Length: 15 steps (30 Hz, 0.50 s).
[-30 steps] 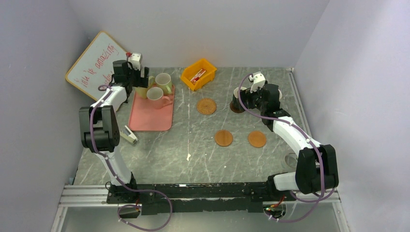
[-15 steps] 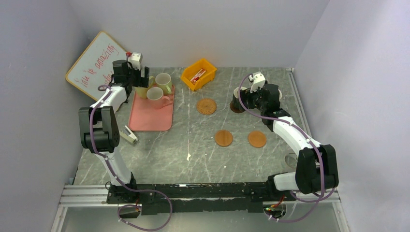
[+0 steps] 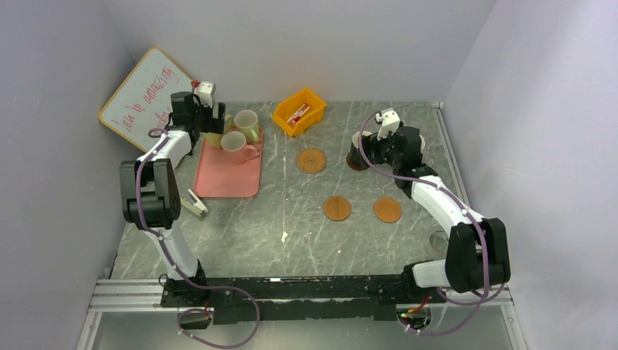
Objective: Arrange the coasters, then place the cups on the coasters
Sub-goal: Pick up the cup from the tray.
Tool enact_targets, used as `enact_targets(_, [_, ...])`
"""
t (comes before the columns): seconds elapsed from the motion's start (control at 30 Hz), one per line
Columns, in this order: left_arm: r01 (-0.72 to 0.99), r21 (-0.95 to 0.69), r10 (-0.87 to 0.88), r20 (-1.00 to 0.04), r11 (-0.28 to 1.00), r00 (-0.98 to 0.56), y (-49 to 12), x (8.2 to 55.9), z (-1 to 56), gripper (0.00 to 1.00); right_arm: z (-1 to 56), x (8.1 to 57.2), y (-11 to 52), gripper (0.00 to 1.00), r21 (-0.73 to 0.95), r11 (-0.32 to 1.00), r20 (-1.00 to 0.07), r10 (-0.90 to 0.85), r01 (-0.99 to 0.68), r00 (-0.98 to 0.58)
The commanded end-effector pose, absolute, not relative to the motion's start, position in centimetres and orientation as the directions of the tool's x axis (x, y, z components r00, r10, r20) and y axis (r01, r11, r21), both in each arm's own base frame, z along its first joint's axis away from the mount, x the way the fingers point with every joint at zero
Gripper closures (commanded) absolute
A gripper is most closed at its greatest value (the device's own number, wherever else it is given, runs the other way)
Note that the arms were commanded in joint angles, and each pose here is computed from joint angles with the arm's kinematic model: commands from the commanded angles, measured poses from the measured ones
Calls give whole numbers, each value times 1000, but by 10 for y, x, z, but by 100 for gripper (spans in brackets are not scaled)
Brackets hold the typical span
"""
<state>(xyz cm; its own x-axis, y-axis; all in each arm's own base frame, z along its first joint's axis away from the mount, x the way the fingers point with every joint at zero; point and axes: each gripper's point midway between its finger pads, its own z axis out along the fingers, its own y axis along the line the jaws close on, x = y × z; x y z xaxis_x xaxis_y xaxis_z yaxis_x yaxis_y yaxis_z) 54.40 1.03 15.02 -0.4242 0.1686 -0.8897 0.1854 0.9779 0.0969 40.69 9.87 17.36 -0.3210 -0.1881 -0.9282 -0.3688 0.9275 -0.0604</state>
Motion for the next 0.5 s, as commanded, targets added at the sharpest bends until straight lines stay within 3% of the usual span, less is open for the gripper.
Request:
enact_targets(0.0, [187, 116, 185, -893, 976, -411, 13, 548, 151, 4, 193, 410, 98, 0, -80, 925, -949, -184, -371, -254])
enact_targets(0.47, [191, 108, 183, -882, 976, -435, 12, 549, 139, 4, 192, 411, 99, 0, -82, 924, -949, -187, -373, -254])
